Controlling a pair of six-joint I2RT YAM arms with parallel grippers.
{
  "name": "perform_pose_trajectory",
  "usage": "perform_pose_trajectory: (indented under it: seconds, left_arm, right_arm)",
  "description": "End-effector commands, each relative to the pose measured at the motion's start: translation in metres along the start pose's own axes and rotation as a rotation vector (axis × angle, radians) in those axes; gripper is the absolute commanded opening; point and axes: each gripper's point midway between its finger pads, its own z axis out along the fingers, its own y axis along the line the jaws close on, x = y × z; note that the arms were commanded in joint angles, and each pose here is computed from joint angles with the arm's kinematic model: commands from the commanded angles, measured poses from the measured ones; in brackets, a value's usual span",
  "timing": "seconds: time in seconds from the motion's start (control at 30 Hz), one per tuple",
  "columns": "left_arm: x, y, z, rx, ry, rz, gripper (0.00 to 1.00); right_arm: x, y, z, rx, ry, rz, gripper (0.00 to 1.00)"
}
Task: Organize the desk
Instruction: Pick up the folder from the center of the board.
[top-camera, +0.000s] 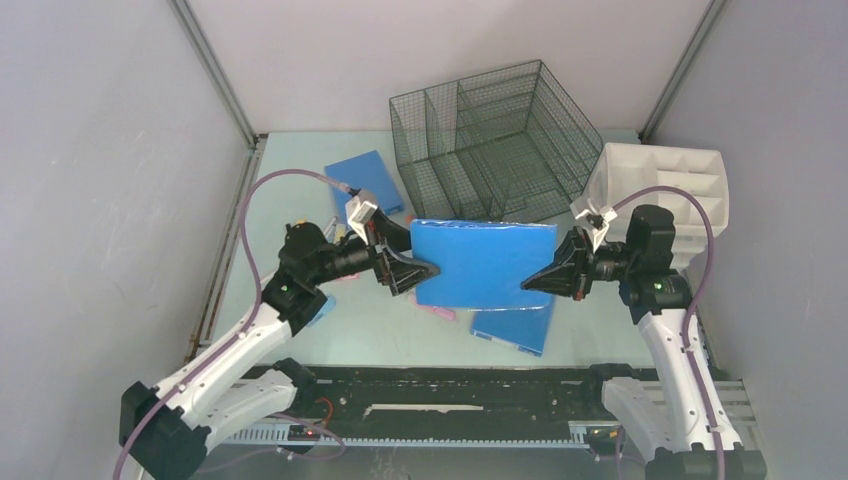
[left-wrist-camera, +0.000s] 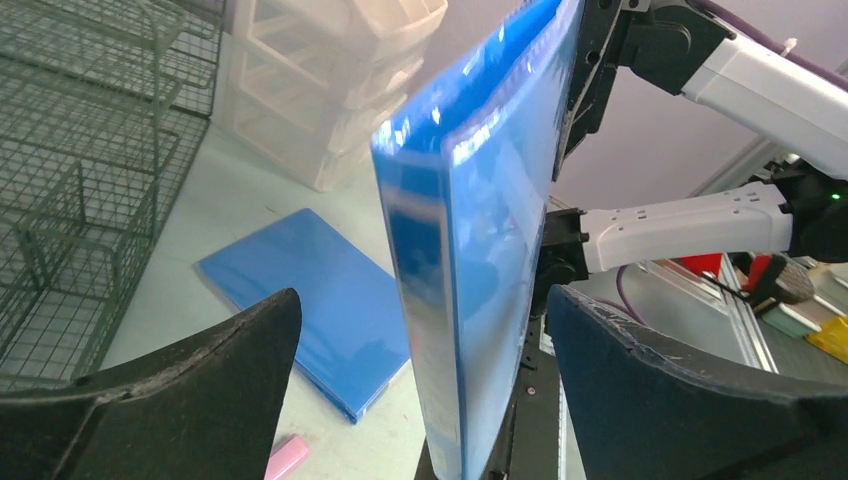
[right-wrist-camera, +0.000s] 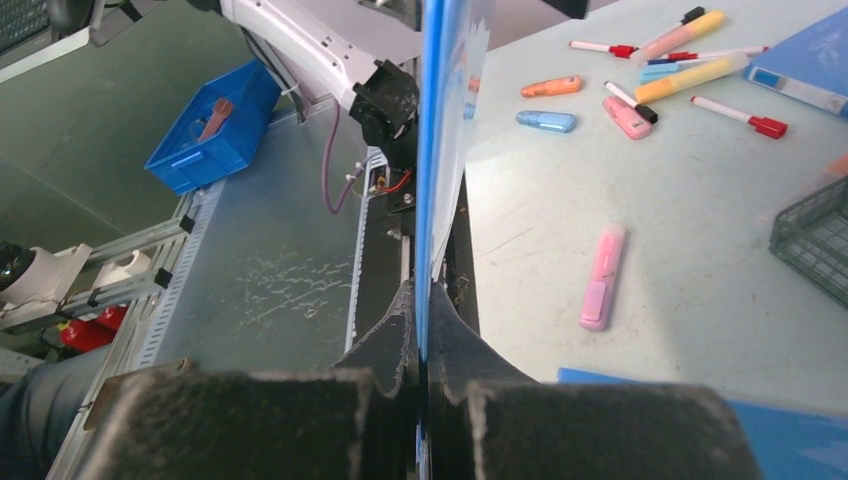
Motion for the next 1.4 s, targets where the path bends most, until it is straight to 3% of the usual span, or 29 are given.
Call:
perform_pose_trajectory:
  seconds: [0.0, 0.1, 0.3, 0.4, 0.53, 0.6, 0.73, 0.87, 1.0, 1.07, 1.13, 1.37]
  left_arm:
    - [-0.023, -0.020, 0.010, 0.138, 0.004, 0.023, 1.00]
    - [-0.030, -0.030, 0.016, 0.212, 0.022, 0.021, 0.96]
    - [-0.027, -0.036, 0.020, 0.281, 0.076, 0.002, 0.79]
    - [-0.024, -0.037, 0.019, 0.289, 0.086, -0.001, 0.63]
    - [-0.023, -0.039, 0.018, 0.306, 0.097, 0.007, 0.30]
    - [-0.024, -0.042, 0.017, 0.325, 0.103, 0.020, 0.03]
    - [-0.030, -0.044, 0.016, 0.306, 0.086, 0.018, 0.00]
    - [-0.036, -0.038, 0.010, 0.206, 0.031, 0.036, 0.00]
    - [-0.040, -0.028, -0.002, 0.084, -0.031, 0.052, 0.00]
    - [-0.042, -0.018, -0.009, -0.007, -0.068, 0.055, 0.00]
    - [-0.047, -0.005, -0.022, -0.126, -0.121, 0.064, 0.00]
    - [-0.074, 0.024, -0.076, -0.443, -0.368, 0.113, 0.00]
  right_arm:
    - [0.001, 0.014, 0.004, -0.074, 0.010, -0.036, 0.00]
    - [0.002, 0.014, 0.005, -0.074, 0.012, -0.037, 0.00]
    - [0.002, 0.014, 0.005, -0.074, 0.014, -0.038, 0.00]
    - [0.002, 0.014, 0.005, -0.074, 0.014, -0.039, 0.00]
    - [0.003, 0.013, 0.006, -0.070, 0.015, -0.041, 0.00]
    - [0.003, 0.013, 0.006, -0.068, 0.015, -0.039, 0.00]
    - [0.004, 0.009, 0.006, -0.047, 0.016, -0.033, 0.00]
    - [0.005, 0.003, 0.006, -0.007, 0.019, -0.031, 0.31]
    - [0.005, 0.000, 0.006, 0.018, 0.020, -0.032, 0.81]
    - [0.004, -0.004, 0.005, 0.058, 0.024, -0.043, 0.94]
    - [0.005, -0.011, 0.003, 0.120, 0.034, -0.047, 0.99]
    - [0.002, -0.039, -0.011, 0.325, 0.049, -0.071, 1.00]
